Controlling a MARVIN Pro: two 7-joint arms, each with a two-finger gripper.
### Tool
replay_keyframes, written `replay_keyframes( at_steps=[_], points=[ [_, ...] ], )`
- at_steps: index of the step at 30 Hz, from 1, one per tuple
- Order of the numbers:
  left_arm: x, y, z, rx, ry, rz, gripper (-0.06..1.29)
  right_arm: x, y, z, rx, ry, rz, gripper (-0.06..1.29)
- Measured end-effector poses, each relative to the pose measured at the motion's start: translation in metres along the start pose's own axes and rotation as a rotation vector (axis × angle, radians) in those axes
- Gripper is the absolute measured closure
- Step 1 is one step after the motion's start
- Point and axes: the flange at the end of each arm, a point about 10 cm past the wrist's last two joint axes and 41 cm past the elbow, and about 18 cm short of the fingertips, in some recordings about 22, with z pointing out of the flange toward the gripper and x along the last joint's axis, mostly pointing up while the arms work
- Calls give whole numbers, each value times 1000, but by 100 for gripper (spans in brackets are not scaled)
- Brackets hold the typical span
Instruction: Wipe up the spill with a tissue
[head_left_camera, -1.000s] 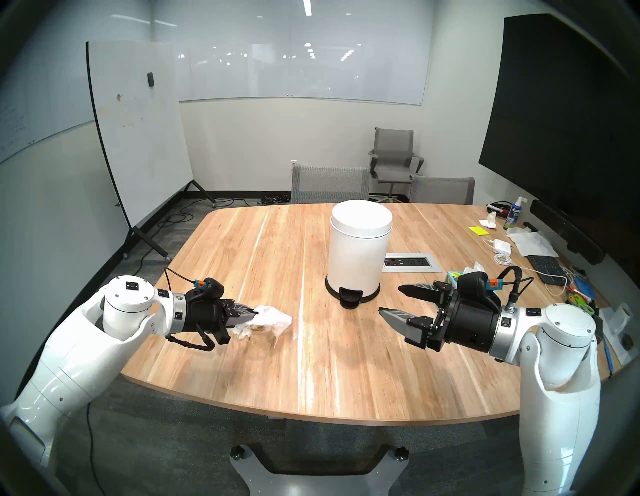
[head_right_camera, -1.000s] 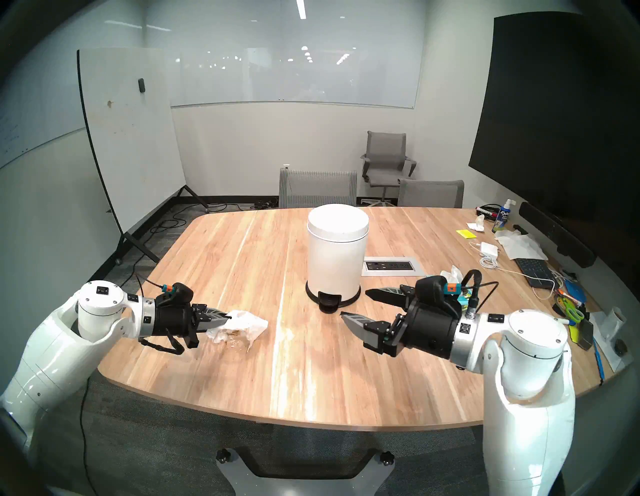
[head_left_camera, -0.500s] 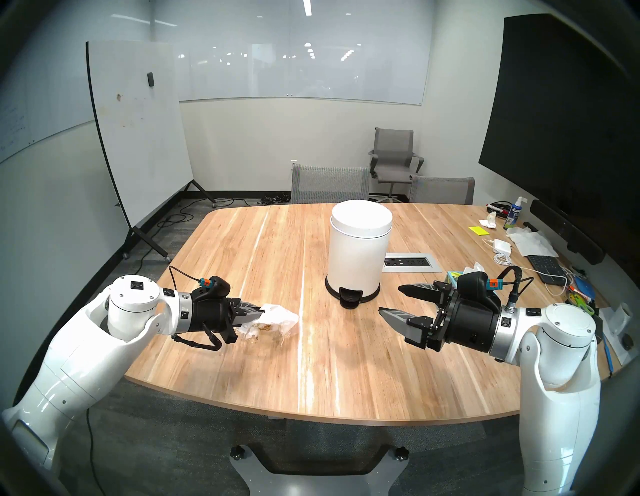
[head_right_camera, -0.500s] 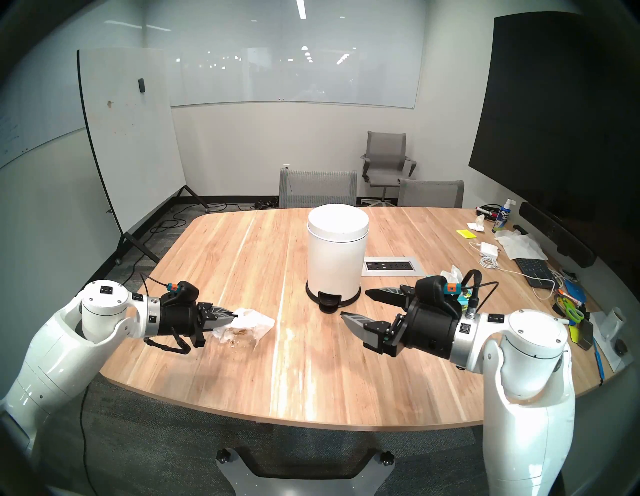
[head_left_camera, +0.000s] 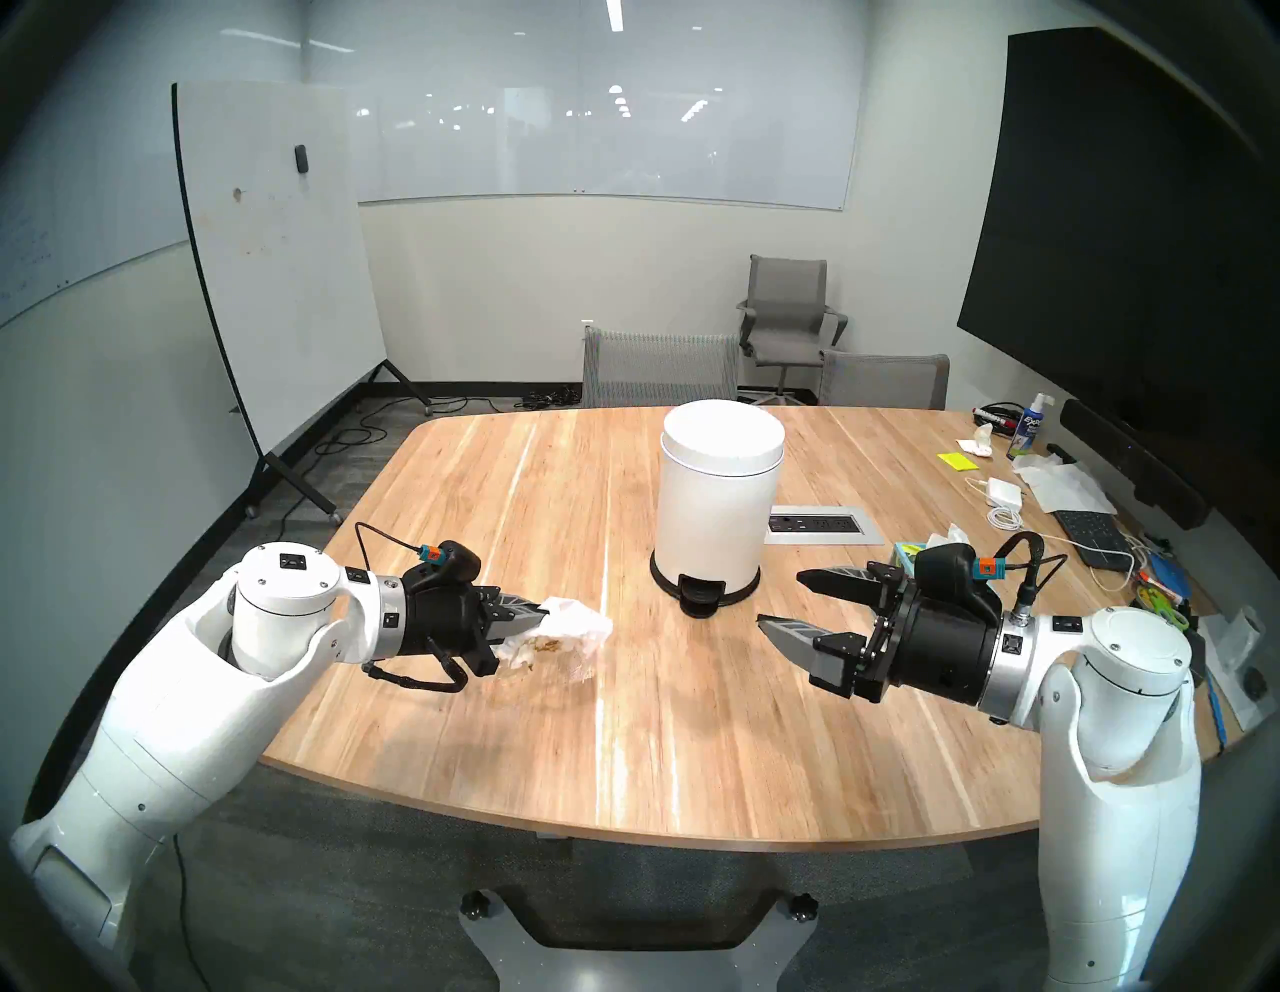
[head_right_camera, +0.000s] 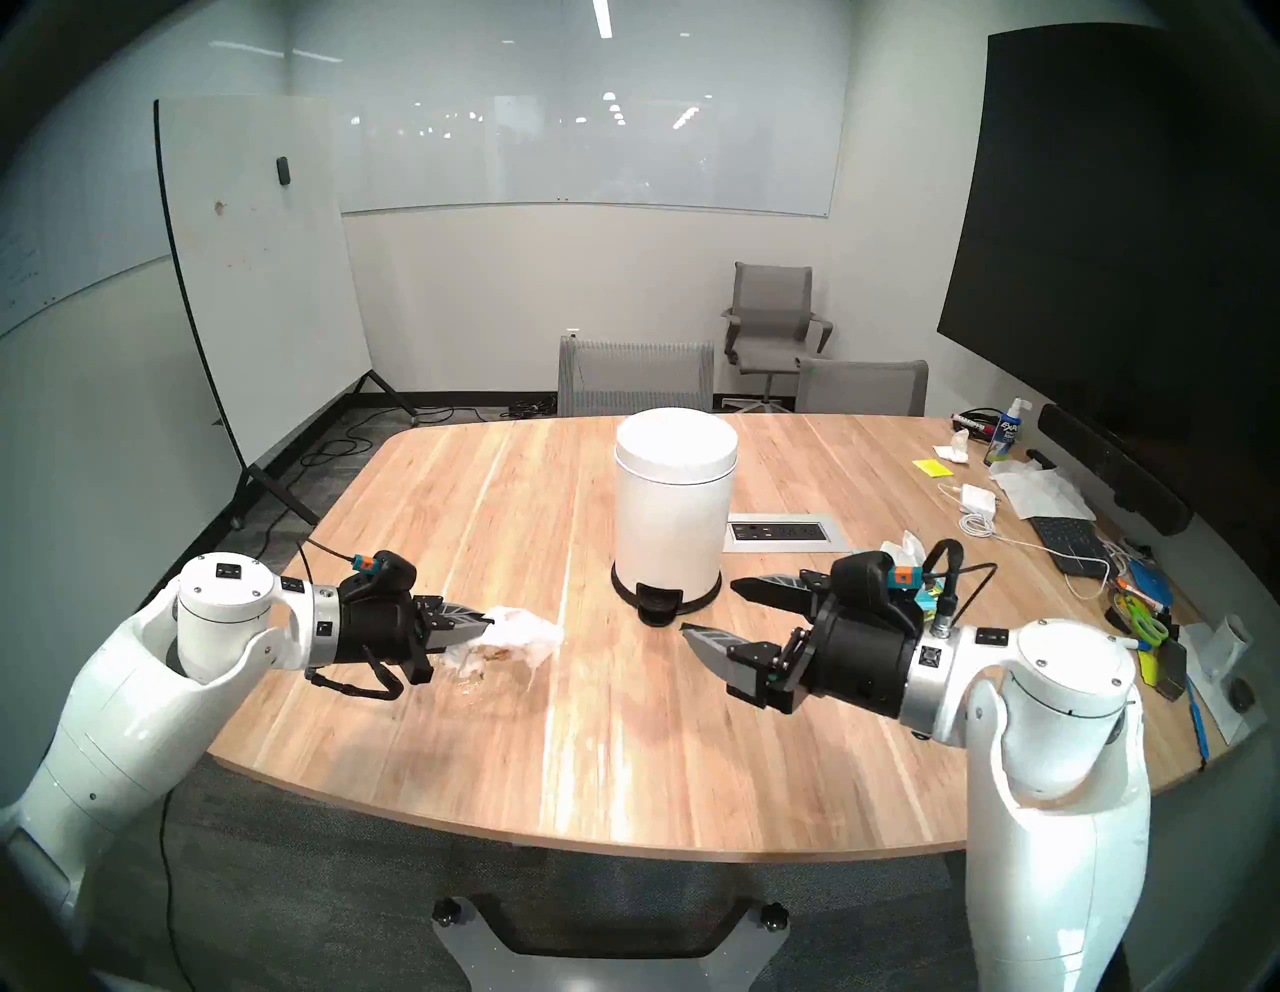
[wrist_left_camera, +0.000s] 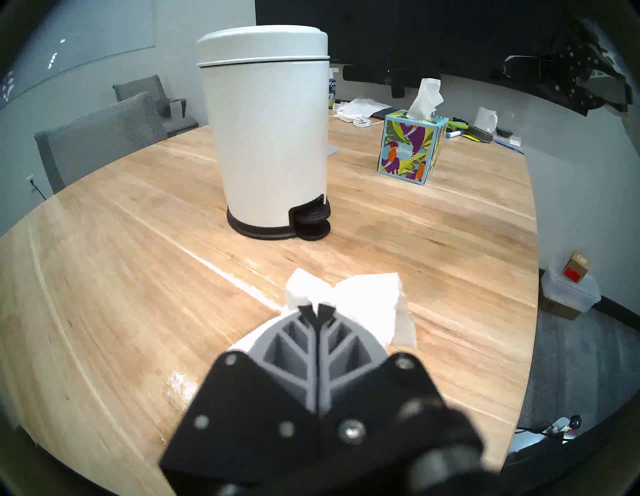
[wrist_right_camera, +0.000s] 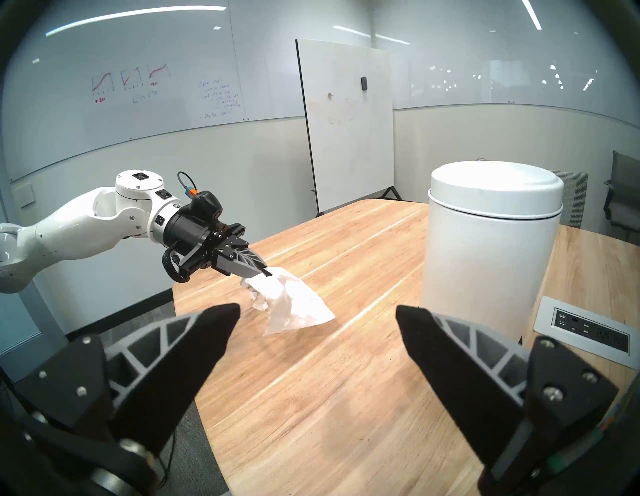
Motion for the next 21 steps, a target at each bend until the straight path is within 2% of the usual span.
replay_keyframes(
  at_steps=[17, 21],
  points=[
    [37, 6, -6, 11, 58, -19, 125, 0, 0, 0, 0, 0, 0, 0],
    [41, 6, -8, 14, 67, -24, 125, 0, 0, 0, 0, 0, 0, 0]
  ],
)
